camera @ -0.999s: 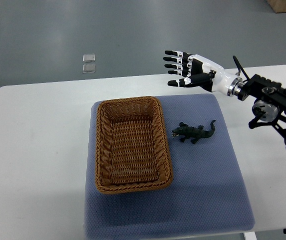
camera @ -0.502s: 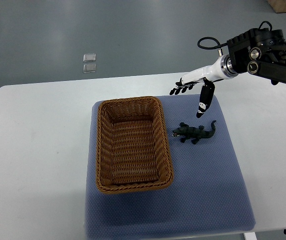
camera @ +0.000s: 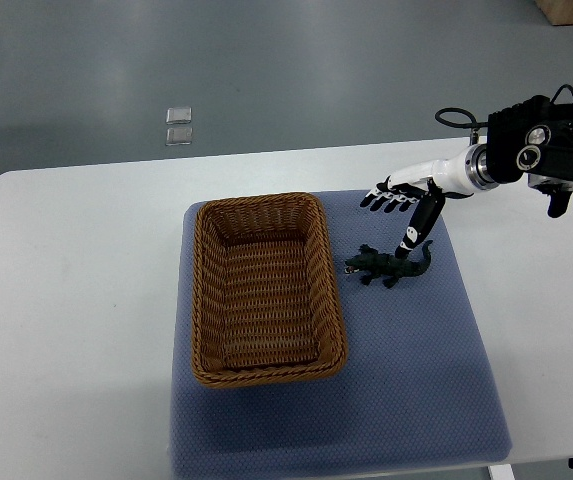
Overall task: Place crocodile in brown basket with right hand
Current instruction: 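Lower the right hand onto the crocodile and close the fingers, then lift the grasped crocodile up off the mat with the right hand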
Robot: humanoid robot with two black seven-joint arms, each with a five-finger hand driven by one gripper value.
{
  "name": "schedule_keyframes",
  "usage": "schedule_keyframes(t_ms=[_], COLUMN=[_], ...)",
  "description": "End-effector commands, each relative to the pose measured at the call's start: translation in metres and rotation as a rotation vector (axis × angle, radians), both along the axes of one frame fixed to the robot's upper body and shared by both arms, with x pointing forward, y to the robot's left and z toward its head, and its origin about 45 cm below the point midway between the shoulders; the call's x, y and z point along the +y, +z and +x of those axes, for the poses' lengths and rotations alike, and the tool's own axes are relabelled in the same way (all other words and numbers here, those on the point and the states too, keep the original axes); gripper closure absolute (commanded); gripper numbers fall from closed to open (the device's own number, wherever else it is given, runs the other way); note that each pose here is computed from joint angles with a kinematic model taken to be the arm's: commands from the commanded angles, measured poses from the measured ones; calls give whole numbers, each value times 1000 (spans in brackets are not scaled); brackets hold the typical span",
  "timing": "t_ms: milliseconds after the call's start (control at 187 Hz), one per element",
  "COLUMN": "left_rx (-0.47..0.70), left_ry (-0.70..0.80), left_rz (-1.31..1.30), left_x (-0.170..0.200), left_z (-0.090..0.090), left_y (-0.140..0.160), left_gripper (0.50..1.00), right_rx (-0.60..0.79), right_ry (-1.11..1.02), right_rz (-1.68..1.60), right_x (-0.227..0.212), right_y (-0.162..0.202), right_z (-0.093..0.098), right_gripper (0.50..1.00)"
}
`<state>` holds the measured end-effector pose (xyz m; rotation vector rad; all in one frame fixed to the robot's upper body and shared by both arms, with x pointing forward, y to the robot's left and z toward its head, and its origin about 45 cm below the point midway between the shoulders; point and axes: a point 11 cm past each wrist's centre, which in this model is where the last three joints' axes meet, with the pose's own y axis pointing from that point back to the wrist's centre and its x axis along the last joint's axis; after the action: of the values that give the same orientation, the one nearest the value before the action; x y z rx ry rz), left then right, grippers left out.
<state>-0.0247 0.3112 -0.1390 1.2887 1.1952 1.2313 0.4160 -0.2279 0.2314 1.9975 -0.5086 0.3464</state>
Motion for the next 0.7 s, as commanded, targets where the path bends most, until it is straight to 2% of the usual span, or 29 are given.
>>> schedule_keyframes(t_ms=[0,128,331,695], left_rx=[-1,-1,0,-1], left_ry=[2,2,1,2], left_rz=[2,2,2,2], left_x=[1,1,1,1], left_z=[0,0,0,0], left_y=[0,0,0,0], left_gripper=[500,500,500,500], right_rx=[-3,-21,-43,-73], right_ry=[2,-13,-27,11], right_rz=[-26,-32,-23,-44], right_x=[-5,-6,-1,-1], right_y=[-16,-27,-38,-51], right_z=[-7,-9,-12,-18], right_gripper=[568,579,664,668])
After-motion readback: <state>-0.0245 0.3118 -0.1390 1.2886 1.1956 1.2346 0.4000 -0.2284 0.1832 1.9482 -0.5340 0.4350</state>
